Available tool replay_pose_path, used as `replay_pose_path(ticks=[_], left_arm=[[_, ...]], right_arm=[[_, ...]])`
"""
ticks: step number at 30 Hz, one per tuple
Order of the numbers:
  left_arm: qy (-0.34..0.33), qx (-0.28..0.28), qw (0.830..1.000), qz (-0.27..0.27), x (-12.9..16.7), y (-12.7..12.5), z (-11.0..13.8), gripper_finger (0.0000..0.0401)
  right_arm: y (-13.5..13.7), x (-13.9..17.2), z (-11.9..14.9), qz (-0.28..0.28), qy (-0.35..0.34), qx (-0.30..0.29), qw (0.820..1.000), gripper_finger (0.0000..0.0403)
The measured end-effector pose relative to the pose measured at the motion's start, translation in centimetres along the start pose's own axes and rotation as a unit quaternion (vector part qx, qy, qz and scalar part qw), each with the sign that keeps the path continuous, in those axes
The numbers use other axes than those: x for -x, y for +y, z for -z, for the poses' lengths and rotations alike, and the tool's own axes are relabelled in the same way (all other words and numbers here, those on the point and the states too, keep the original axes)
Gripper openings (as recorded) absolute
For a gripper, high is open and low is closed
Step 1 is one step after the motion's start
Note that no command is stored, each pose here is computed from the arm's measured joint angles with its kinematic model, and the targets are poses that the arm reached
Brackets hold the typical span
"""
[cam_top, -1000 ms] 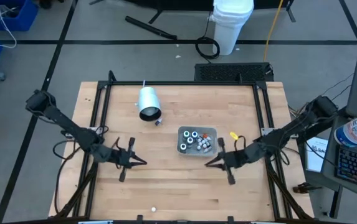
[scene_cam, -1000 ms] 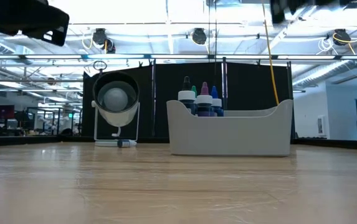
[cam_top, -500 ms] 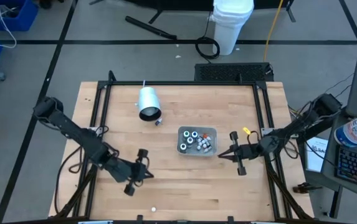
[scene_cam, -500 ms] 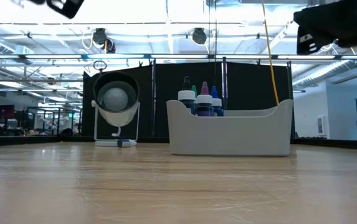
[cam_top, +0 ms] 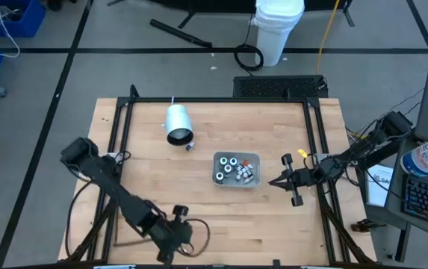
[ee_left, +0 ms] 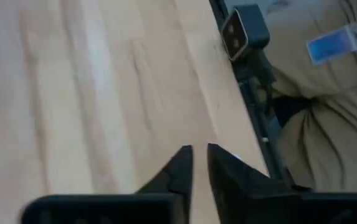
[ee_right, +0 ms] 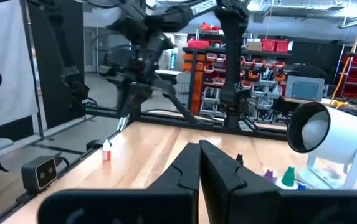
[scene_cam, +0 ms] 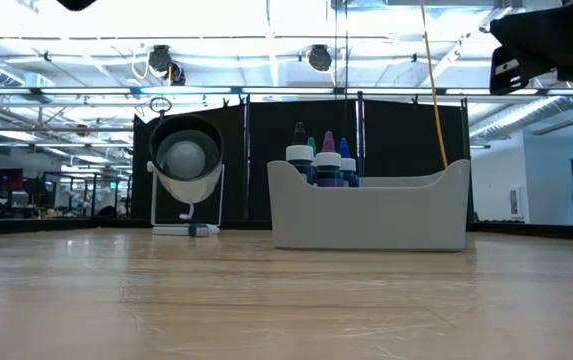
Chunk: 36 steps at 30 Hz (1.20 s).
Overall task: Pick & Place food coloring
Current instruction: Put the small orange food coloring bottle into the white bin
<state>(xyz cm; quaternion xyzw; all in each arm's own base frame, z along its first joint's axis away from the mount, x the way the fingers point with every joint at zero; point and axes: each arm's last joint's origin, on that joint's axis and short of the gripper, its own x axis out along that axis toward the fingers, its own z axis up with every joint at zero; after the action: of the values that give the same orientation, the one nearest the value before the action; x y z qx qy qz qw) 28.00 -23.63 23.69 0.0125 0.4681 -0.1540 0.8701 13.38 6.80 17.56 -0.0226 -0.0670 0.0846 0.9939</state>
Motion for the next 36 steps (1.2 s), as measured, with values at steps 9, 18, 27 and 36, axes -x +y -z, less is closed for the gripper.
replay_pose_path(ticks=[9, 18, 27, 36], left_arm=[[0.096, 0.003, 0.994, 0.047, -3.6, -3.1, -2.3, 0.0171], [0.144, 0.009, 0.989, 0.045, -5.5, -3.5, -1.9, 0.0235], [0.172, 0.012, 0.984, 0.043, -6.7, -3.1, -1.4, 0.0239], [0.201, 0.006, 0.979, 0.037, -8.6, -2.9, -0.4, 0.0239]], right_arm=[[0.0, 0.0, -0.1, 0.000, -0.006, -0.006, 1.000, 0.0001], [0.0, 0.0, -0.2, -0.001, -0.007, -0.005, 1.000, 0.0001], [0.0, 0.0, -0.2, -0.001, -0.009, 0.001, 1.000, 0.0001], [0.0, 0.0, -0.2, -0.001, -0.010, -0.002, 1.000, 0.0001]])
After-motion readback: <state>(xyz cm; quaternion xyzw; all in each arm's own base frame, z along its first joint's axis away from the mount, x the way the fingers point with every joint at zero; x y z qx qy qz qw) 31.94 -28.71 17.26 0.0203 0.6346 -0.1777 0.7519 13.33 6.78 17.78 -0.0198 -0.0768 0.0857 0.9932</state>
